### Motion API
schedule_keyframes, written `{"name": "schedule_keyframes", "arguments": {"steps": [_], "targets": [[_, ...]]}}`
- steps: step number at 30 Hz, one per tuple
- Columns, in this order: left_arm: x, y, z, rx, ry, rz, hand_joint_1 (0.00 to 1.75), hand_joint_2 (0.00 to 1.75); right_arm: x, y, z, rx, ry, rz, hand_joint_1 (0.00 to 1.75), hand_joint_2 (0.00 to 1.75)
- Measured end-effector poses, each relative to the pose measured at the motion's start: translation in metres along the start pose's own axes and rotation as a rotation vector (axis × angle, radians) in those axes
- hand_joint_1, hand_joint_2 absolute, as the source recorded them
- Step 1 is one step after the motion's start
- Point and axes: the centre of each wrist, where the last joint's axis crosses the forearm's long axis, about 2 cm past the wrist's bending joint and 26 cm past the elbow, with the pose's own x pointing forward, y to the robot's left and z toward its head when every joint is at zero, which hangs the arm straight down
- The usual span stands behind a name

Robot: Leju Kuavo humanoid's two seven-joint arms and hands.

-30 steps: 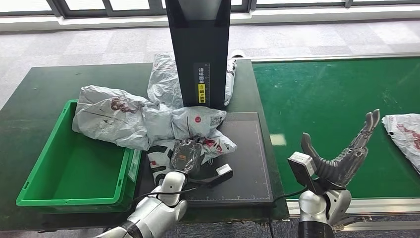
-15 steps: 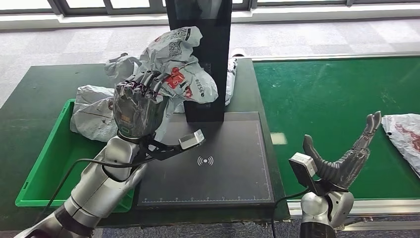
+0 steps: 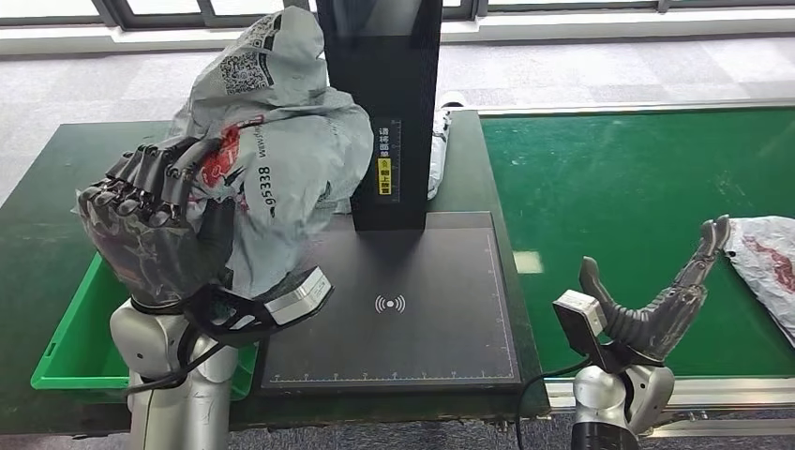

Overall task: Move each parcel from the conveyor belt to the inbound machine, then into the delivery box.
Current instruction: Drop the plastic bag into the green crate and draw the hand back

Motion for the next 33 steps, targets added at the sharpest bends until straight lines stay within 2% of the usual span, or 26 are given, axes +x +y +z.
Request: {"name": "schedule_keyframes", "arguments": {"steps": [4,8,13,17,25,33], "targets": [[-0.020,-0.010,0.006,-0.044,0.077,-0.050,1.75,1.75,0.000,-0.001,-0.001,-0.007,0.003,-0.002,0.00,1.75],[-0.035,-0.021,0.022,-0.120,0.184,-0.091,1.75,1.75,0.000,-0.001,-0.001,-0.006,-0.003,0.000,0.00,1.75],[-0.064,-0.038,0.051,-0.240,0.272,-0.146,1.75,1.75,0.000,-0.001,-0.001,-0.005,-0.003,0.001,0.00,1.75],[-0.084,-0.048,0.077,-0.337,0.392,-0.190,1.75,1.75,0.000,-0.001,-0.001,-0.004,-0.004,0.003,0.00,1.75],[-0.107,-0.060,0.111,-0.462,0.547,-0.250,1.75,1.75,0.000,-0.001,-0.001,-0.005,-0.003,0.001,0.00,1.75],[-0.113,-0.063,0.127,-0.517,0.588,-0.264,1.75,1.75,0.000,0.000,0.000,-0.001,-0.001,0.000,0.00,1.75]]}}
